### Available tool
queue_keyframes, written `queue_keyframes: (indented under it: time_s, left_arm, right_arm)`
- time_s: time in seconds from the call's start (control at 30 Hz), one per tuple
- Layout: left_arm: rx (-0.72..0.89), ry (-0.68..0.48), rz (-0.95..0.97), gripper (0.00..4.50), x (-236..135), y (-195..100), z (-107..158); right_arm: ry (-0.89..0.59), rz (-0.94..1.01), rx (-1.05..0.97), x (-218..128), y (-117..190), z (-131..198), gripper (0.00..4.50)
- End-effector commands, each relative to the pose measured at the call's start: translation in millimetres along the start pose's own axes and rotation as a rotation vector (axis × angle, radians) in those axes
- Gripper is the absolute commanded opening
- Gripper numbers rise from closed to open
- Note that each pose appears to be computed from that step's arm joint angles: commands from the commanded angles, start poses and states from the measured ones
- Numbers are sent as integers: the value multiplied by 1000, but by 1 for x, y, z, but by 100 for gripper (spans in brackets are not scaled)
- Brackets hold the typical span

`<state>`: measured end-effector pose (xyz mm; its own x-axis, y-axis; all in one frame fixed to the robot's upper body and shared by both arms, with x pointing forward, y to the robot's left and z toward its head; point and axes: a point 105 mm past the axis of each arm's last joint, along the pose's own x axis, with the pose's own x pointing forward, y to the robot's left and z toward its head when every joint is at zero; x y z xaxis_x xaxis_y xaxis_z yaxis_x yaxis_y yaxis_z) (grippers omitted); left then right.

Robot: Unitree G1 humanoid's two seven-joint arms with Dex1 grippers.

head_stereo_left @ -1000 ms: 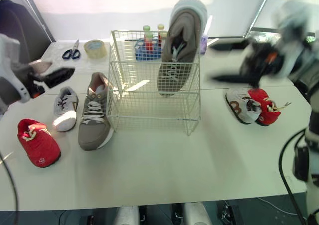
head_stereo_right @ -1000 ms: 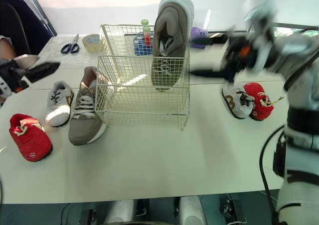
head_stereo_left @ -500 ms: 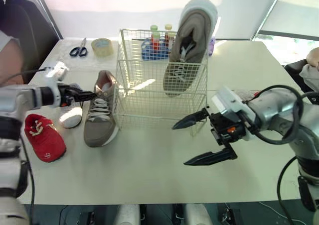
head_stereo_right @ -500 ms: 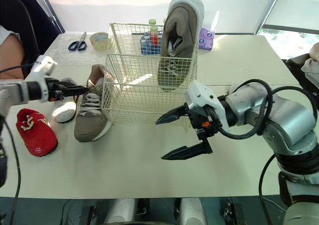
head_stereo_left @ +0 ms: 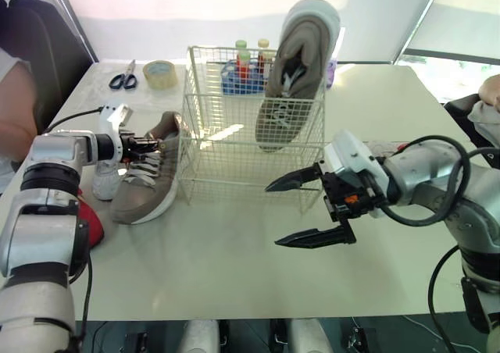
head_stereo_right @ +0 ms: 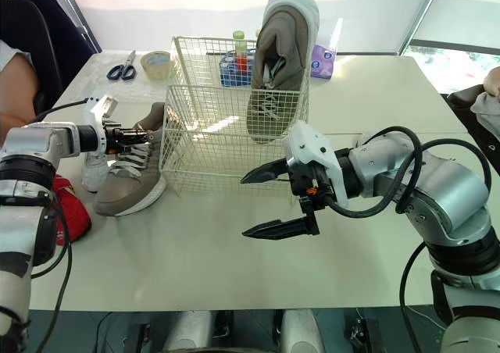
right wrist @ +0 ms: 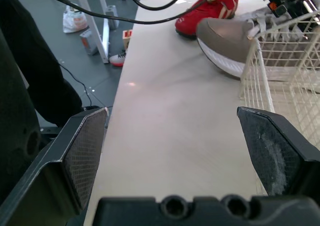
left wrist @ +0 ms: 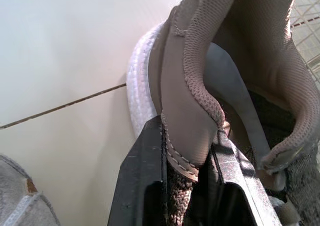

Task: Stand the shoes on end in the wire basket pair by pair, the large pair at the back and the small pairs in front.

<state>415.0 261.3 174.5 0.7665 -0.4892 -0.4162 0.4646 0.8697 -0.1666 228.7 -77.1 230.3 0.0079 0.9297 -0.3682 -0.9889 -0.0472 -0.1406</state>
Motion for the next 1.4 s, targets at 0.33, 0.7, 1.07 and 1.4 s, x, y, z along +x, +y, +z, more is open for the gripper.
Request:
queue_keyframes:
  time_s: [0.33,0.7,1.07,1.4]
  left_arm:
    - [215,-1190,327,27,-174,-53,224]
    - [583,-1497,177,27,-122,-181,255]
    - [616,-1477,140,27,-50,-206,227]
    - [547,-1304,193,27,-11,-164,190]
  right_arm:
    - [-292,-356,40,-85,-35,64,450]
    - [-266,-467,47,-107,-37,66,450]
    - [-286,-513,91,-107,-27,58,450]
    - [-304,-521,100,-99,-32,54,450]
